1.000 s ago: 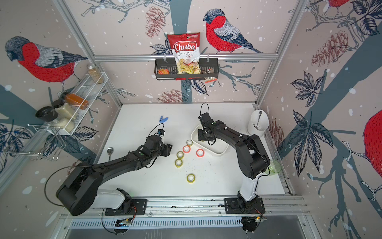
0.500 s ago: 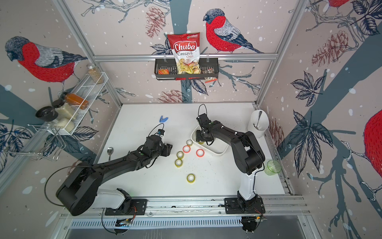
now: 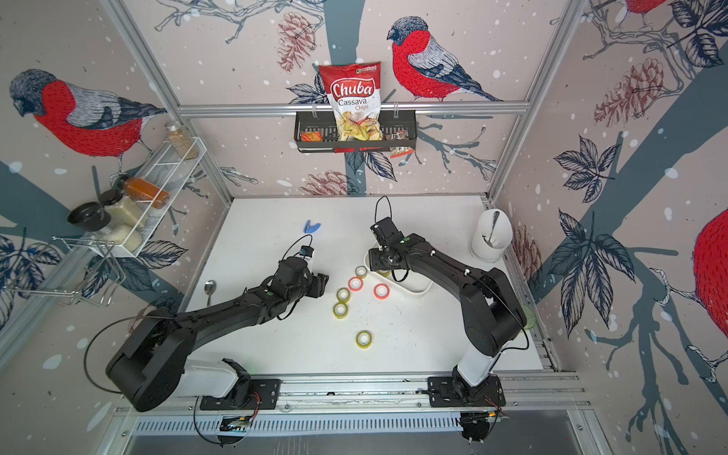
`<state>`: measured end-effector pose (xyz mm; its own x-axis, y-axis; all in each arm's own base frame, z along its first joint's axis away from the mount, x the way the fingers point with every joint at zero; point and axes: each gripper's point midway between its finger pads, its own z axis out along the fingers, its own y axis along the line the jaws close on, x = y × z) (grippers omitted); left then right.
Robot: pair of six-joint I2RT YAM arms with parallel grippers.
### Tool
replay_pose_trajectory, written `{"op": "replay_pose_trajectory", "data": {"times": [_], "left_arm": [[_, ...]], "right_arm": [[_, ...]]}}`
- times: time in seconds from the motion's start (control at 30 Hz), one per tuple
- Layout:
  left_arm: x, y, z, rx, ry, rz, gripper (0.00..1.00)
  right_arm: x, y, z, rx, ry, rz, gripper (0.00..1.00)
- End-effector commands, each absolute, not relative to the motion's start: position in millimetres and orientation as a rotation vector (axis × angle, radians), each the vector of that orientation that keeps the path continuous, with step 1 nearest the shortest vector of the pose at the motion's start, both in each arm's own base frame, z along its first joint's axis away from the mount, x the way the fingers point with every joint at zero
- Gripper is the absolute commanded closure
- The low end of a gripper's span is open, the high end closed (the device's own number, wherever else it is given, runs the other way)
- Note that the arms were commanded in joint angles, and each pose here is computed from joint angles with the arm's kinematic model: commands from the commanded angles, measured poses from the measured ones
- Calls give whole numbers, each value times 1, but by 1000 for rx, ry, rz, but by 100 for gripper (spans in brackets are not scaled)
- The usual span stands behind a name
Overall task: Put the transparent tape into the storage box
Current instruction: Place the tape in the storage box, then pick up the tape from the center of the board.
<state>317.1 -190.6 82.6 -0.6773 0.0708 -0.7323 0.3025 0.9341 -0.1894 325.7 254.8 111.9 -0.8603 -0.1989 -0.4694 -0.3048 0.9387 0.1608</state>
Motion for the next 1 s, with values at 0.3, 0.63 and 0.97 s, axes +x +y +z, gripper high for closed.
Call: {"op": "replay_pose_trajectory", "data": {"times": [0.3,0.63,0.97], "left_arm": [[319,-193,92,262,2264,-407,37],[319,-194,93,261,2264,-410,37],[320,-193,92,262,2267,-403,37]], "right_arm": [[225,263,93,-622,2700,284,33],[153,277,61,-1008,2710,358,29],[133,290,44,-1165,2716,323,27]]}}
